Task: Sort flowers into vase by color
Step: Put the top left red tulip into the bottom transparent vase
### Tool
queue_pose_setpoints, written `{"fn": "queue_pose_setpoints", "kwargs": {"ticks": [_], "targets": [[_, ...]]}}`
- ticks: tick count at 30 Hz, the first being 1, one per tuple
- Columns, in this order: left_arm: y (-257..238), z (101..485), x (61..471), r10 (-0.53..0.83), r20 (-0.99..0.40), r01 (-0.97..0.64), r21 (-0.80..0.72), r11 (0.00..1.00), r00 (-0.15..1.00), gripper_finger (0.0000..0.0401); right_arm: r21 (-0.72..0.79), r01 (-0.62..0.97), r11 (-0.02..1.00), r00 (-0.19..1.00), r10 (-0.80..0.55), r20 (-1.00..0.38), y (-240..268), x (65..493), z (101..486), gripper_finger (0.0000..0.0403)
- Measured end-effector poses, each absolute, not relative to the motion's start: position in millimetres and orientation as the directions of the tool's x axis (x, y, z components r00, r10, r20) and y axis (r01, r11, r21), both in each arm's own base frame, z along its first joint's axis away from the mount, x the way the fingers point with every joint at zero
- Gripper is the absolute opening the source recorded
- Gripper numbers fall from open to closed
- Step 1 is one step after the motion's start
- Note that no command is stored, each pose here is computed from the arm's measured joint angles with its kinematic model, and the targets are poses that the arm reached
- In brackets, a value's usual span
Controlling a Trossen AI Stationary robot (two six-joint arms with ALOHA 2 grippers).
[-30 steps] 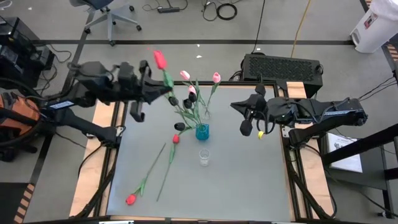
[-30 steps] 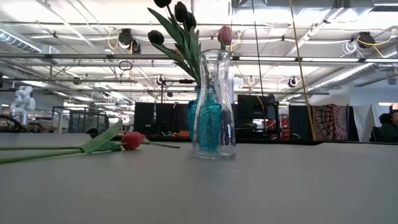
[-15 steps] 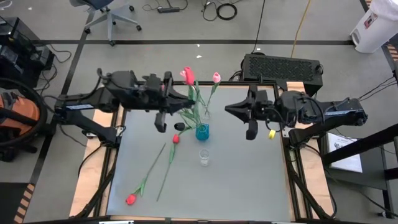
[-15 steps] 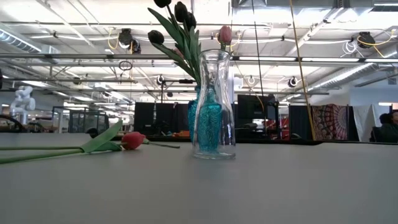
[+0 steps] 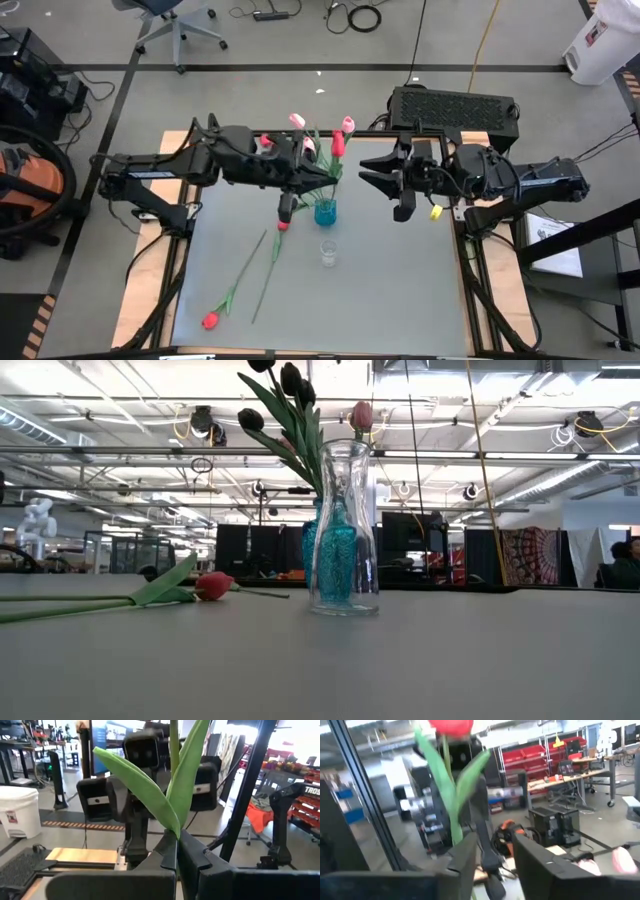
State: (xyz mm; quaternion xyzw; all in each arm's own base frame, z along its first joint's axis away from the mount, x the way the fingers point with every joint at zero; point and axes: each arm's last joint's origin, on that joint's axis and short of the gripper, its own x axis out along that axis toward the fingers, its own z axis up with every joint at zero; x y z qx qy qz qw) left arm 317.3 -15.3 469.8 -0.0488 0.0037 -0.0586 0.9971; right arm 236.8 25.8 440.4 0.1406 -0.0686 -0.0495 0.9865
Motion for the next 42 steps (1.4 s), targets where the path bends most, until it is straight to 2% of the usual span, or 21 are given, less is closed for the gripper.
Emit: {"fn": "queue_pose_setpoints", "kwargs": {"ticks": [6,11,19,42], "targets": [[-15,471,319,-0.117,0.017,0.118,-0.096,0.988,0.993,0.0001,0.305,0.011,0.952,0.985,-0.063,0.161,29,249,439,0.0169],[-15,471,319,-0.117,0.017,0.118,-0.096,0.988,0.993,0.0001,0.339,-0.057,0.939,0.978,-0.016,0.21,32,257,440,0.0185],[-15,471,319,-0.118,0.015,0.119,-0.098,0.988,0.993,0.0001,0.344,-0.084,0.935,0.96,-0.017,0.28,33,264,442,0.0187],[-21,455,337,-0.13,-0.034,0.126,-0.102,0.987,0.991,0.0002,0.363,-0.108,0.925,0.965,0.01,0.263,34,269,438,0.0187]]}}
